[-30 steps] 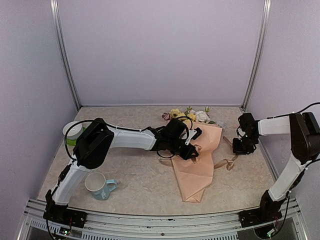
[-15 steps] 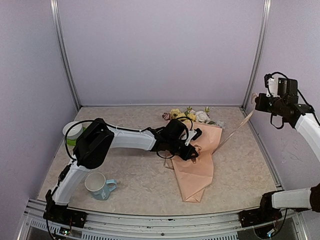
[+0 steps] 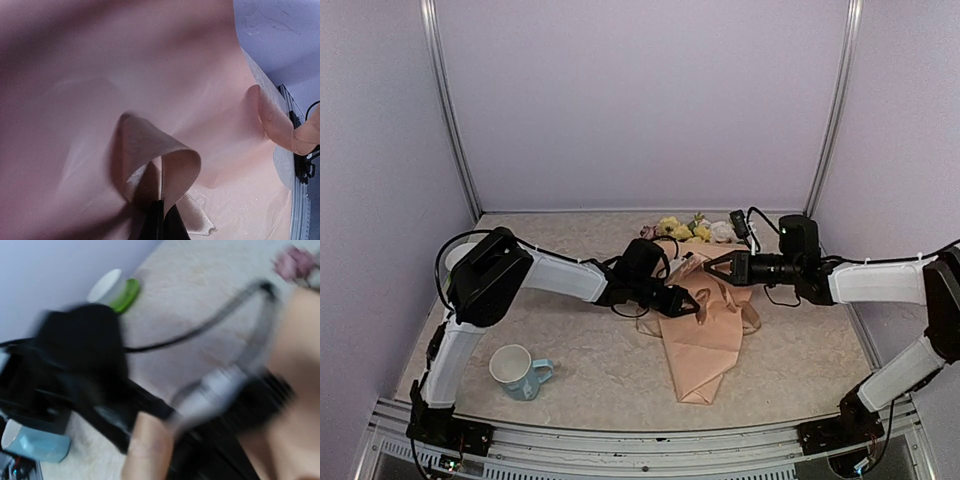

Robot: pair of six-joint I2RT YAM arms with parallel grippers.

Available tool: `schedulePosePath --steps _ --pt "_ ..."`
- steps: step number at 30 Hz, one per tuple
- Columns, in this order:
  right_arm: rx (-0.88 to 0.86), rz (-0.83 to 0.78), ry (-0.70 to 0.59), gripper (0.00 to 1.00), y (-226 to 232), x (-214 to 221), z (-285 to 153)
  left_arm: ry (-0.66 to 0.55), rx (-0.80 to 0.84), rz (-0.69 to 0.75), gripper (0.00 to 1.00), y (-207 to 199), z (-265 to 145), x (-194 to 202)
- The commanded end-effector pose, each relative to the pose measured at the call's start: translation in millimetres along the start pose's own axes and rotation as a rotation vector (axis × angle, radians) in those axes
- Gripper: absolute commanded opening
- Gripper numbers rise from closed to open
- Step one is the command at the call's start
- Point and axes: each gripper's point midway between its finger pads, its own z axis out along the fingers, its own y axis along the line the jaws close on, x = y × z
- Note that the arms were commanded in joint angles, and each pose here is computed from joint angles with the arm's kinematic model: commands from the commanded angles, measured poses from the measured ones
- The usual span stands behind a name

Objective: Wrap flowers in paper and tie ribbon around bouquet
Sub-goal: Place the right side of the ribbon on the folded bouquet.

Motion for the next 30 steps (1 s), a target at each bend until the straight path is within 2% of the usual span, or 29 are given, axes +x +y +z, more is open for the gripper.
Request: schedulePosePath --steps 1,6,11,14,16,19,22,25,28,30 --pt "0.022 0.159 -0.08 0.0 -32 2 14 -0.117 0.084 -0.069 0.0 -9 -24 -33" --pt "0.098 0.284 -0.008 0.0 -80 29 35 -0.189 0.106 -0.098 0.0 -21 -46 -46" --pt "0.131 0.314 0.009 0.0 -103 30 46 -0.266 -0.005 -0.124 0.0 -25 -95 -60" --pt "0.201 0.312 0.076 0.0 -123 40 54 -0.255 -0.034 -0.065 0.0 -44 -116 -63" --pt "0.213 0.294 0.12 0.0 -127 49 61 -0.244 0.014 0.049 0.0 -78 -121 -67" --pt "0.131 0.229 0.198 0.0 -111 62 75 -0.178 0.14 0.288 0.0 -142 -113 -66" --pt "-0.077 0.134 0.242 0.0 -65 67 84 -0.223 0.243 0.429 0.0 -181 -116 -73" --pt "-0.221 0.088 0.239 0.0 -33 65 78 -0.32 0.293 0.471 0.0 -196 -129 -95" --pt "-0.18 0.054 0.241 0.0 -37 65 74 -0.352 0.271 0.509 0.0 -193 -127 -105" --pt "-0.154 0.058 0.249 0.07 -40 65 72 -0.355 0.249 0.472 0.0 -179 -121 -107"
